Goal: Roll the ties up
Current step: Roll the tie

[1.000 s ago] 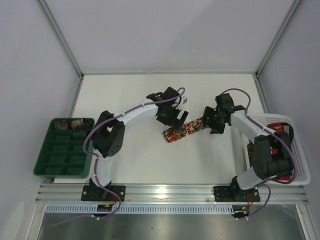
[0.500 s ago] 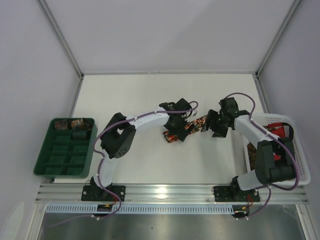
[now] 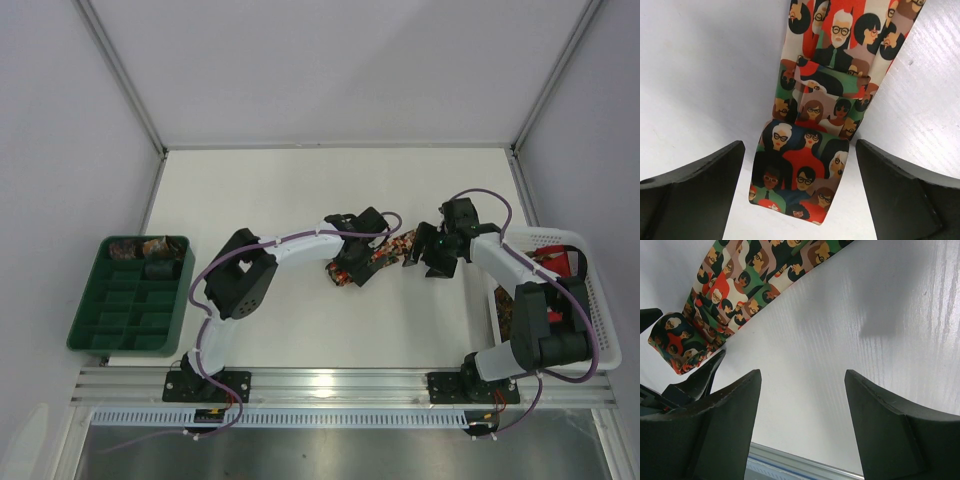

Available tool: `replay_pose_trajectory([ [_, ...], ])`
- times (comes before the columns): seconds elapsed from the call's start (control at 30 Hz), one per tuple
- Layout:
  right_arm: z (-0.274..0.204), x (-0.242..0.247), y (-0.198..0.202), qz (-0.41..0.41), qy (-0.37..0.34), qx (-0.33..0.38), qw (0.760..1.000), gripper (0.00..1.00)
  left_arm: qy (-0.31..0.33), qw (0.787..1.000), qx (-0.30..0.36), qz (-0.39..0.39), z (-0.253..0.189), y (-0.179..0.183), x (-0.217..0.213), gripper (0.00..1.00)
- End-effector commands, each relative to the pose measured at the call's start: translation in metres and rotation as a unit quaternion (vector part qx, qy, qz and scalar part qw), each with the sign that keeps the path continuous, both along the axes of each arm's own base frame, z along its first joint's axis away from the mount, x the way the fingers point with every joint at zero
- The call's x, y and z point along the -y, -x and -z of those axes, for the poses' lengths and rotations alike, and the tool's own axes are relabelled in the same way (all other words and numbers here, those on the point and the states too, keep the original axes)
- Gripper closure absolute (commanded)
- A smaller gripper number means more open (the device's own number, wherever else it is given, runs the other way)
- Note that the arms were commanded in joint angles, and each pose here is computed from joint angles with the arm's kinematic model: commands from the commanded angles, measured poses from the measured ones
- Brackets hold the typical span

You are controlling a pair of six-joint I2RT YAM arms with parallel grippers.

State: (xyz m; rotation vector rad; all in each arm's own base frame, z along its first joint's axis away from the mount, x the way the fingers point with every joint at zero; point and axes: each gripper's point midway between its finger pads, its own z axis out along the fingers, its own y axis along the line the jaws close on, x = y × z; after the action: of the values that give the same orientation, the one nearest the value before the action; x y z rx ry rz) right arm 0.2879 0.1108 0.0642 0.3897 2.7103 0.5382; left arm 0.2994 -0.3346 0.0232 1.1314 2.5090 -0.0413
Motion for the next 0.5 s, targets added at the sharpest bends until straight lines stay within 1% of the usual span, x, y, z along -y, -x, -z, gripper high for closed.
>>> replay_pose_trajectory([
  [0.0, -0.012, -0.001, -0.007, -0.007, -0.007, 0.033, 0.999, 0.26, 0.012, 0.999, 0.012, 0.031, -0.015, -0.003, 0.009, 0.00],
  [0.2, -0.014, -0.001, -0.006, -0.006, -0.012, 0.036, 0.999, 0.26, 0.008, 0.998, -0.026, 0.050, 0.002, 0.009, 0.011, 0.00],
  [0.33, -0.013, -0.001, -0.005, -0.004, -0.016, 0.035, 0.999, 0.26, 0.008, 0.998, -0.037, 0.055, 0.008, 0.013, 0.011, 0.01],
  [0.37, -0.014, -0.001, -0.005, -0.004, -0.016, 0.037, 0.999, 0.26, 0.007, 0.998, -0.039, 0.058, 0.009, 0.013, 0.012, 0.03],
  [0.4, -0.013, 0.000, -0.004, -0.004, -0.016, 0.035, 0.999, 0.26, 0.002, 0.997, -0.041, 0.060, 0.013, 0.012, 0.012, 0.07],
  [0.47, -0.014, -0.001, -0.004, -0.003, -0.017, 0.036, 0.999, 0.26, -0.006, 0.997, -0.041, 0.059, 0.016, 0.011, 0.010, 0.12],
])
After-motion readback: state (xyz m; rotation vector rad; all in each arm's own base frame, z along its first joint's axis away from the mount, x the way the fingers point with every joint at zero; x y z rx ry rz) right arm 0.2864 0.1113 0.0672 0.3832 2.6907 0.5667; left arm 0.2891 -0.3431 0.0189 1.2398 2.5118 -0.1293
